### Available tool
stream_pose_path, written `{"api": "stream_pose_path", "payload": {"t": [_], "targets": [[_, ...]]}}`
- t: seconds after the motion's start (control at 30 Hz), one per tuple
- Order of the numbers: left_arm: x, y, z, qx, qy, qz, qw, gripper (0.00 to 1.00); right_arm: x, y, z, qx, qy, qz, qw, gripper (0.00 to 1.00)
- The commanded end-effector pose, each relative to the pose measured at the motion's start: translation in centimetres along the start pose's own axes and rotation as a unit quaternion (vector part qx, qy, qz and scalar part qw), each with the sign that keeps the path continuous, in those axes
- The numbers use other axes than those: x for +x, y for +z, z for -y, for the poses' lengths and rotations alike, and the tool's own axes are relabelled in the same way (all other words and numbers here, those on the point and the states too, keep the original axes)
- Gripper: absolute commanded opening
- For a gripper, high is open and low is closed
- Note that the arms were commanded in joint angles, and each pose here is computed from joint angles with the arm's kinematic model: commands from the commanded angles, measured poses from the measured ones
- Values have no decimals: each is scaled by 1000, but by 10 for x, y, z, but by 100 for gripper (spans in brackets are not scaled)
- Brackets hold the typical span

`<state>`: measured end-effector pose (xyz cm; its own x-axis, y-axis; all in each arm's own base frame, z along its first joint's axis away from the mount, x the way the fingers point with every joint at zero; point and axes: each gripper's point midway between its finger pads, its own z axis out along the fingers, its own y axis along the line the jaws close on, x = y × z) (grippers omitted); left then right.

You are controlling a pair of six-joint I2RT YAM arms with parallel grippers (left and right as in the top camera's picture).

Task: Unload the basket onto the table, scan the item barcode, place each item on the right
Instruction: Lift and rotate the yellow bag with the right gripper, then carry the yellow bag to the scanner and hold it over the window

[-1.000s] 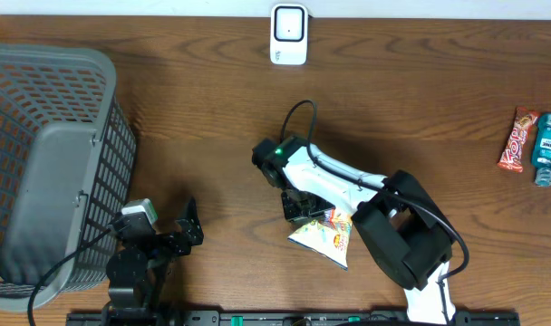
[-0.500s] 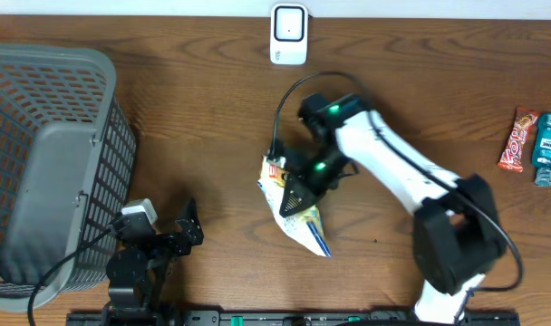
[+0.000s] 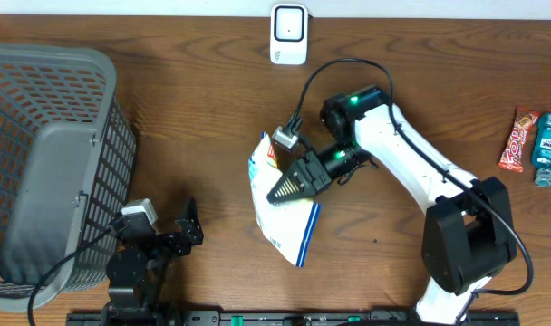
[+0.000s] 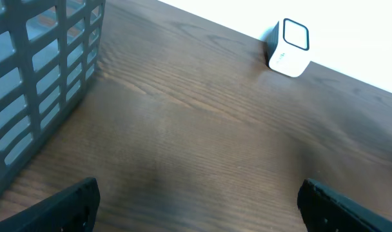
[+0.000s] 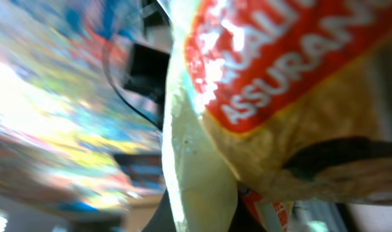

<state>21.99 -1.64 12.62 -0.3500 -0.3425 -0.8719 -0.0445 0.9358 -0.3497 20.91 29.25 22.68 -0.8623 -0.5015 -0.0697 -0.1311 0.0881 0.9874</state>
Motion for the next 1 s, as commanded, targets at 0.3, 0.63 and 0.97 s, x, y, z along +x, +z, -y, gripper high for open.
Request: {"api": "stream_pose_path", "payload": {"t": [0.3, 0.63, 0.97], "targets": [[2, 1, 0, 3, -6, -2, 1000, 98, -24, -37, 4, 9, -77, 61, 995, 1], [2, 1, 0, 3, -6, -2, 1000, 98, -102, -85, 102, 331, -151, 115, 924, 1], [2, 1, 0, 3, -6, -2, 1000, 98, -229, -175, 44, 519, -356, 272, 728, 1]]}}
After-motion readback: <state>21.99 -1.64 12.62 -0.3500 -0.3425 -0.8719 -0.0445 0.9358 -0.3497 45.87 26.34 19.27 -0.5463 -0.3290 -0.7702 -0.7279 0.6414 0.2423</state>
